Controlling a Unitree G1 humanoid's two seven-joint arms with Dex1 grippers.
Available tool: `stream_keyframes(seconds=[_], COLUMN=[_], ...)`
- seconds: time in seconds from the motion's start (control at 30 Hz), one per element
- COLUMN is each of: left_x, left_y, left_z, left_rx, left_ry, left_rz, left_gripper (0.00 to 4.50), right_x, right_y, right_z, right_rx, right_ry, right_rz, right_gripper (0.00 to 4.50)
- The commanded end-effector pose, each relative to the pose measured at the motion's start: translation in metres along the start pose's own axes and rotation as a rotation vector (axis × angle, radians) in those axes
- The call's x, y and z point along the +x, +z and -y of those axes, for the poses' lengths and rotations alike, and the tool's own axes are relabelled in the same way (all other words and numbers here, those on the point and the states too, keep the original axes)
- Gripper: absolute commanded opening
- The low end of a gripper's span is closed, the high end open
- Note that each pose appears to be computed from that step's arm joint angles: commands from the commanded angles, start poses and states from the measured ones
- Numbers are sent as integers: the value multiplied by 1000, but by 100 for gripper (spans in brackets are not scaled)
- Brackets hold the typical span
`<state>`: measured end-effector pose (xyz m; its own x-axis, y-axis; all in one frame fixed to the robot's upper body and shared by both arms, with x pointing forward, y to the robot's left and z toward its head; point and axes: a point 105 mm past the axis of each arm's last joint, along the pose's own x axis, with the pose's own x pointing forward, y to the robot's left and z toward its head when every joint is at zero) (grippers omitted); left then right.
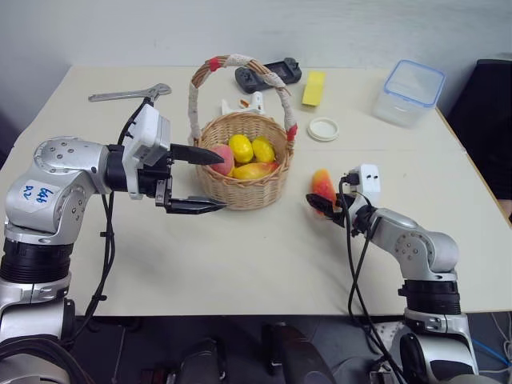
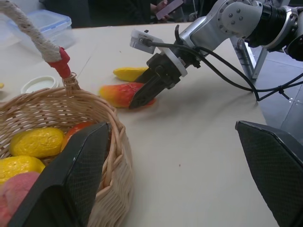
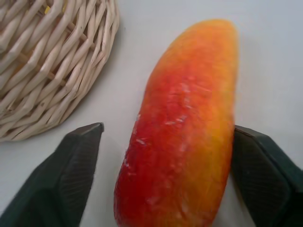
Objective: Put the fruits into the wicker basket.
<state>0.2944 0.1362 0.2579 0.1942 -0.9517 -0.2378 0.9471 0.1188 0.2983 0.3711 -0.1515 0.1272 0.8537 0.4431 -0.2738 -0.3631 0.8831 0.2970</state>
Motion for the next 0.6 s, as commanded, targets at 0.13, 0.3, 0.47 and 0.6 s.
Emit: stream_keyframes(seconds=[0.13, 0.3, 0.47, 0.6], left_x=[-1, -9, -18, -15], left_y=[7, 9, 13, 15], left_z=[-9, -9, -12, -10], left_rx=[45, 32, 22, 25], left_ry=[86, 122, 170, 169], left_rz=[19, 24, 30, 31], left_gripper=[450, 450, 450, 450], right_x=[-22, -68, -70, -45], right_y=[16, 22, 36, 61], right_z=[-20, -62, -91, -126], right_rx=[-46, -308, -415, -445], right_ry=[112, 355, 477, 547], right_rz=[89, 53, 28, 79], right_gripper=[184, 182, 182, 182])
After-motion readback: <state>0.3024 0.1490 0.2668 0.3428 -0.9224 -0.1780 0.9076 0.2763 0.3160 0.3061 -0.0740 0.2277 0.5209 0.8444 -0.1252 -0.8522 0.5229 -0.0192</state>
